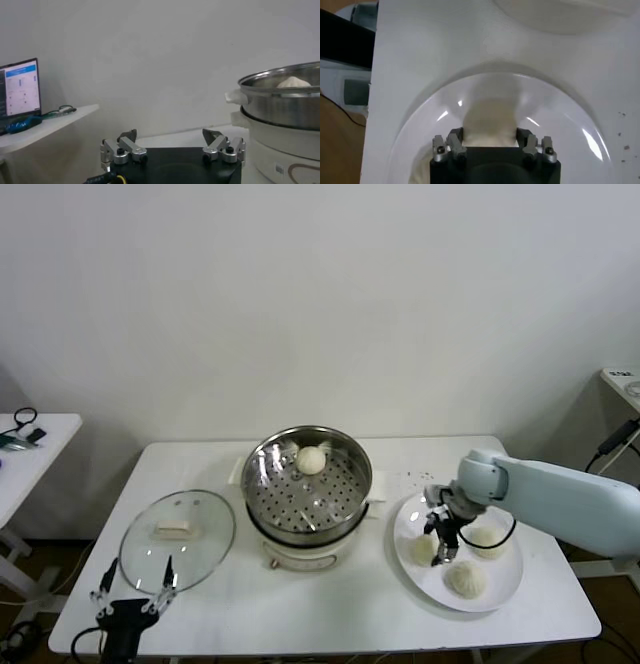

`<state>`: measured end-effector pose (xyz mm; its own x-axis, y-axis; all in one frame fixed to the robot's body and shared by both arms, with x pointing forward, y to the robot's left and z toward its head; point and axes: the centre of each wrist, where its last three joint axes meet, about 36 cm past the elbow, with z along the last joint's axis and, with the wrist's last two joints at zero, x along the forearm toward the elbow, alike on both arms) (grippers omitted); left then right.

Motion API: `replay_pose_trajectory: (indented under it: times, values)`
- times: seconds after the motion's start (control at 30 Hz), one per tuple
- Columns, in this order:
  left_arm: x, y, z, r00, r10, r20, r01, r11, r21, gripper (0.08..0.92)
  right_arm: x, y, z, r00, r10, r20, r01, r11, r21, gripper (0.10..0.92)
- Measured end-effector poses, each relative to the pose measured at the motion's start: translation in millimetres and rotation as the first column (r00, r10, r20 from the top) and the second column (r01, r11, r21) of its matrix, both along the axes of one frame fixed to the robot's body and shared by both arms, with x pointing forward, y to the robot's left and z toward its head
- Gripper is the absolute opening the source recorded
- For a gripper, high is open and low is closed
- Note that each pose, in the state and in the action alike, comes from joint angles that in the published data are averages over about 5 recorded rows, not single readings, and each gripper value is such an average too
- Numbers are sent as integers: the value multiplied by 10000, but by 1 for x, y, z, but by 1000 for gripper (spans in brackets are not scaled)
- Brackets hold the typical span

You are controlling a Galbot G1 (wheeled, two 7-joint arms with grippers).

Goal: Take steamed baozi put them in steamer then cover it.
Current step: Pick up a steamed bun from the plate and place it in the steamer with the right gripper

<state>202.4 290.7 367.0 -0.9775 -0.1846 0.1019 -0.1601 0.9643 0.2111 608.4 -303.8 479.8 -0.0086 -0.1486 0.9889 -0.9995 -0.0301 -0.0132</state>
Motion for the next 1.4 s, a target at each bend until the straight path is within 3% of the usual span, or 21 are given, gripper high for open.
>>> replay_pose_trajectory:
  times: [0.4, 0.77, 1.07, 1.4]
  values:
    - [-1, -4, 1, 9999, -99, -26, 98, 9999, -47, 823, 44, 4, 122, 9932, 150, 1157, -200, 9989, 418, 679]
    - [1, -12, -1, 9997, -250, -23, 250, 9996, -145, 823, 72, 76, 210, 9819, 404, 1853, -623, 9915, 1140, 677]
    - [1, -12, 1, 9995, -325, 0, 325, 9994, -128, 823, 86, 165, 228, 9704, 1134, 2133, -1410, 9828, 1191, 677]
    - [2, -14, 4, 9993, -373, 73, 374, 9993, -94, 823, 86, 256, 199, 9598, 1940, 2030, -2205, 9684, 1169, 679]
